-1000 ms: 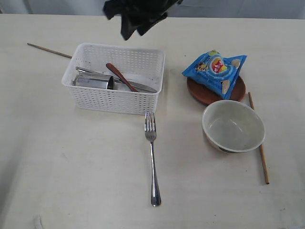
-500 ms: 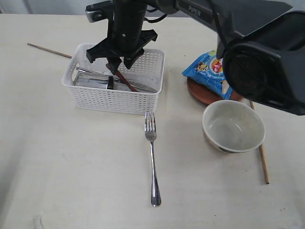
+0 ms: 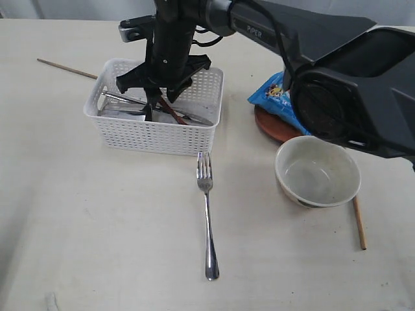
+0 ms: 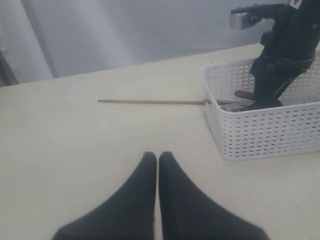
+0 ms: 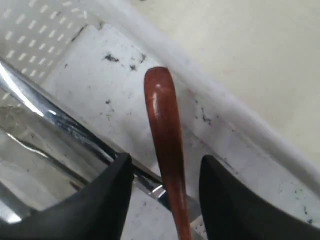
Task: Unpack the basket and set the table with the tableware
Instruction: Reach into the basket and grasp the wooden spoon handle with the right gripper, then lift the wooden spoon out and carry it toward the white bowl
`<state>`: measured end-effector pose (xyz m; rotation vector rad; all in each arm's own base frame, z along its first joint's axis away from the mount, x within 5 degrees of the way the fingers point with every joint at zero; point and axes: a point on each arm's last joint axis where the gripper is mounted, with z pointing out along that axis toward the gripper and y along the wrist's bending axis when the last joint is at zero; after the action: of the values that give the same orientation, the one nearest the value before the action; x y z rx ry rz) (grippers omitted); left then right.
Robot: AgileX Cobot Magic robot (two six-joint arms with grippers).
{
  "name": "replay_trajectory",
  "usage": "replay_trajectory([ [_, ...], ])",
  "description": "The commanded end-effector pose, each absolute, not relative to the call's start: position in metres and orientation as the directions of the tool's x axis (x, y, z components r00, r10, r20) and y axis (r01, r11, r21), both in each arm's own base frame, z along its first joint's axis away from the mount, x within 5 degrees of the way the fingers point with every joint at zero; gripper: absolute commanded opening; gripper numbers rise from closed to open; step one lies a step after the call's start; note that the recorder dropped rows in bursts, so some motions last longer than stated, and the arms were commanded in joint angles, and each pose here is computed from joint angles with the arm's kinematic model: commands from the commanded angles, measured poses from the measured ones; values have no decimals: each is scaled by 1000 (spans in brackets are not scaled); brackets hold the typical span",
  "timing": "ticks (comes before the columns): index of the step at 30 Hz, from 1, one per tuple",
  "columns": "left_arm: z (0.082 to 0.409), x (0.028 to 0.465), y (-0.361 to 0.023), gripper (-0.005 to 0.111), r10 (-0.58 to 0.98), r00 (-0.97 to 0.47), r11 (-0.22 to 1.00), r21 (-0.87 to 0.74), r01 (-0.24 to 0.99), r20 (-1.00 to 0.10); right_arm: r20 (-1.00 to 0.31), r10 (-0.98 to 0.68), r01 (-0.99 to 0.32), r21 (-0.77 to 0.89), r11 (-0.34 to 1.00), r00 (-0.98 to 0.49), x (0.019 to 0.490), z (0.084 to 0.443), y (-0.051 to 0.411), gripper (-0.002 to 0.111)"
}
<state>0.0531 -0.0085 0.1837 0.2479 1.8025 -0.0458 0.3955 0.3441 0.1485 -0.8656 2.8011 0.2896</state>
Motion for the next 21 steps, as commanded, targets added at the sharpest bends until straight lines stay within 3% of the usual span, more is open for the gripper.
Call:
replay_trajectory([
  [1, 183, 53, -8, 1, 141, -218, 978, 101, 184, -966, -202, -549, -577, 119, 808, -811, 395, 132, 344, 39],
  [7, 183, 53, -8, 1, 141, -218, 978, 101, 184, -966, -206, -606, -633, 102, 768, -769, 395, 131, 344, 1],
  [12, 183, 53, -8, 1, 141, -218, 978, 101, 184, -966, -212, -608, -635, 98, 766, -766, 395, 134, 344, -1],
  [21, 183, 53, -8, 1, 141, -218, 978, 101, 184, -966, -285, -611, -652, 71, 755, -739, 393, 177, 340, -1],
])
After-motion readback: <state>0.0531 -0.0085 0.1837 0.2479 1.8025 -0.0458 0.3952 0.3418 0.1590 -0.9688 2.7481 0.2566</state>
